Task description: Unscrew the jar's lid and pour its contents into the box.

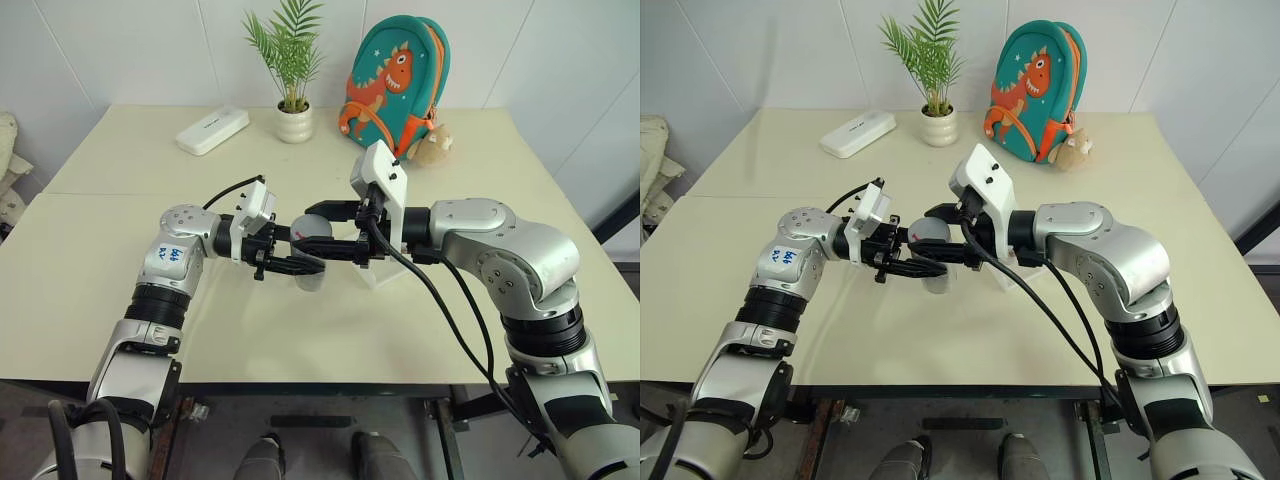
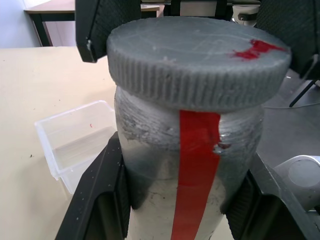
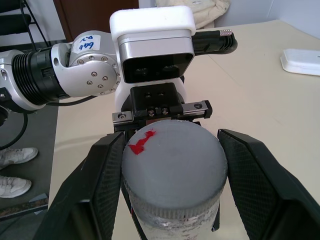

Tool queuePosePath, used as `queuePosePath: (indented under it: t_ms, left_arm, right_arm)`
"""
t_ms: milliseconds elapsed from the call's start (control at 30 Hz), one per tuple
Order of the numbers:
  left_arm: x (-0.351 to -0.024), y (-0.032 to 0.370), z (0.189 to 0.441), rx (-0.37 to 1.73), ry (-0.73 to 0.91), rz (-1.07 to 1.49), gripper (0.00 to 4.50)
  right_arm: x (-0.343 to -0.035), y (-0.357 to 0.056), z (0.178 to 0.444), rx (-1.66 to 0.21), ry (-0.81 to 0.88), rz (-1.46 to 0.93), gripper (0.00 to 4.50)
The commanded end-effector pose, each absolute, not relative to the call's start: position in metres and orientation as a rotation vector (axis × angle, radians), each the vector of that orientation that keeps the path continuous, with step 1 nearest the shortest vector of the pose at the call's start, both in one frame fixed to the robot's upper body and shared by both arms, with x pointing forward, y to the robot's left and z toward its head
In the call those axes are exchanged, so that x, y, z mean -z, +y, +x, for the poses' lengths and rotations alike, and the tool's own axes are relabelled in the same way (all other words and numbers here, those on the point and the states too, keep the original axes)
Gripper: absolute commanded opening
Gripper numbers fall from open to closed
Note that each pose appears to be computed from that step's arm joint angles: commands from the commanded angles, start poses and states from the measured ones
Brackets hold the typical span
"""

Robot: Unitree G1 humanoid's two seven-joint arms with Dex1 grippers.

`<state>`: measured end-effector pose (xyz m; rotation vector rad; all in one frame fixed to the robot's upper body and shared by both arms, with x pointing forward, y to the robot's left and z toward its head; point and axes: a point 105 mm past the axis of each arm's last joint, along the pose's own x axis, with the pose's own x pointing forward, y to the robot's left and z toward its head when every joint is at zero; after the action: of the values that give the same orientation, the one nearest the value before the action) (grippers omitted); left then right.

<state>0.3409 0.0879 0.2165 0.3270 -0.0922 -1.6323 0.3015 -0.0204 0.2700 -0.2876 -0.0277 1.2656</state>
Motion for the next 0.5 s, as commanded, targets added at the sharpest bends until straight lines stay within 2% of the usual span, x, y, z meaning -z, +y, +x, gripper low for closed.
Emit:
queuePosePath:
  t_ms: [33,500]
  left_arm:
    - [-0.227,0.086,0.340,1.638,-0.132,0.365,1.94]
    - [-0.220,0.086,0.339,1.649,-0.091,0.364,1.94]
  right_arm:
    - [-0.282,-0.018,0.296,-1.274,-0.091,-0.317,2.91]
    - [-0.308,-0.032,0.308,-1.201,-0.168,-0.344,2.91]
